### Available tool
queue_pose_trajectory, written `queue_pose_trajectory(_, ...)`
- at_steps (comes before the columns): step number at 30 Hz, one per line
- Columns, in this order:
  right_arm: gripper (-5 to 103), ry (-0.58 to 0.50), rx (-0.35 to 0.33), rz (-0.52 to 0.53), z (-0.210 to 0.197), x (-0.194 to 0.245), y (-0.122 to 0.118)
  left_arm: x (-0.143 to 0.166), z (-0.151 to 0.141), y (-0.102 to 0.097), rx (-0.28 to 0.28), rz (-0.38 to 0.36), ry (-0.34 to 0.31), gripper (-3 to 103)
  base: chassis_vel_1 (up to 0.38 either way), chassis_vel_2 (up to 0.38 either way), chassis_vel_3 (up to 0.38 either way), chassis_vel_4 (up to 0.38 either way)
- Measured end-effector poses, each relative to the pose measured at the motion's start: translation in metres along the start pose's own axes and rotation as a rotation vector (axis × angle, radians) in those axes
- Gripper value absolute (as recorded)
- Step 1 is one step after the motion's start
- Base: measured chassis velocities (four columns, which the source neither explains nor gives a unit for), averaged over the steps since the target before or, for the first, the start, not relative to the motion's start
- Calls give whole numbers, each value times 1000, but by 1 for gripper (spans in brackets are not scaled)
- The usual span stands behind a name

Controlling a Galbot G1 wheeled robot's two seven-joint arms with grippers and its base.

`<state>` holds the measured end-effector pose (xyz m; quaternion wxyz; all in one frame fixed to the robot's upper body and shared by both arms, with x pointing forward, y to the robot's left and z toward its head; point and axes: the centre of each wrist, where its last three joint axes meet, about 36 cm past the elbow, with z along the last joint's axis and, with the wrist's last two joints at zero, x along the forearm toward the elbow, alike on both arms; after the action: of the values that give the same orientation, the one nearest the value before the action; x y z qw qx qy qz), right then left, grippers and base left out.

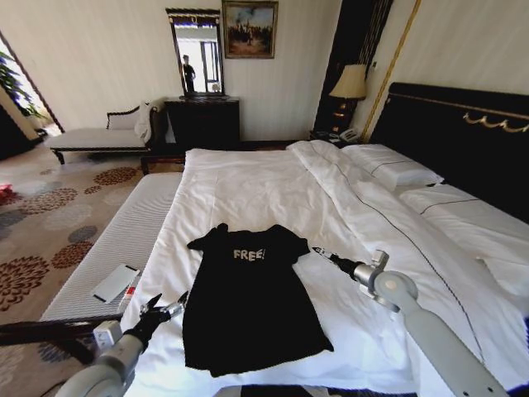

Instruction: Fold the clothes on the bed.

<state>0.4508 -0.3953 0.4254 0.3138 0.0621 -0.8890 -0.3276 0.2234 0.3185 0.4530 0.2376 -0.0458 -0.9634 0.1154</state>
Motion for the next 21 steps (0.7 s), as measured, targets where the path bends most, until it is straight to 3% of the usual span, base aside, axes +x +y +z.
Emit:
queue_pose_trajectory(1,94,4,-5,6,-1,-6,-5,0,1,-1,1,-1,2,100,0,0,0,0)
queue_pose_trajectory(9,90,22,-13,10,0,-25,-9,-1,2,-3,5,-2,6,100,0,0,0,0)
queue_pose_trajectory(12,79,37,-13,1,1,-37,-6,1,4,-4,8,-8,9,100,0,0,0,0)
queue_pose_trajectory(21,77,65,5,-7,5,-54,3,3,4,-2,7,-24,5,100,0,0,0,0)
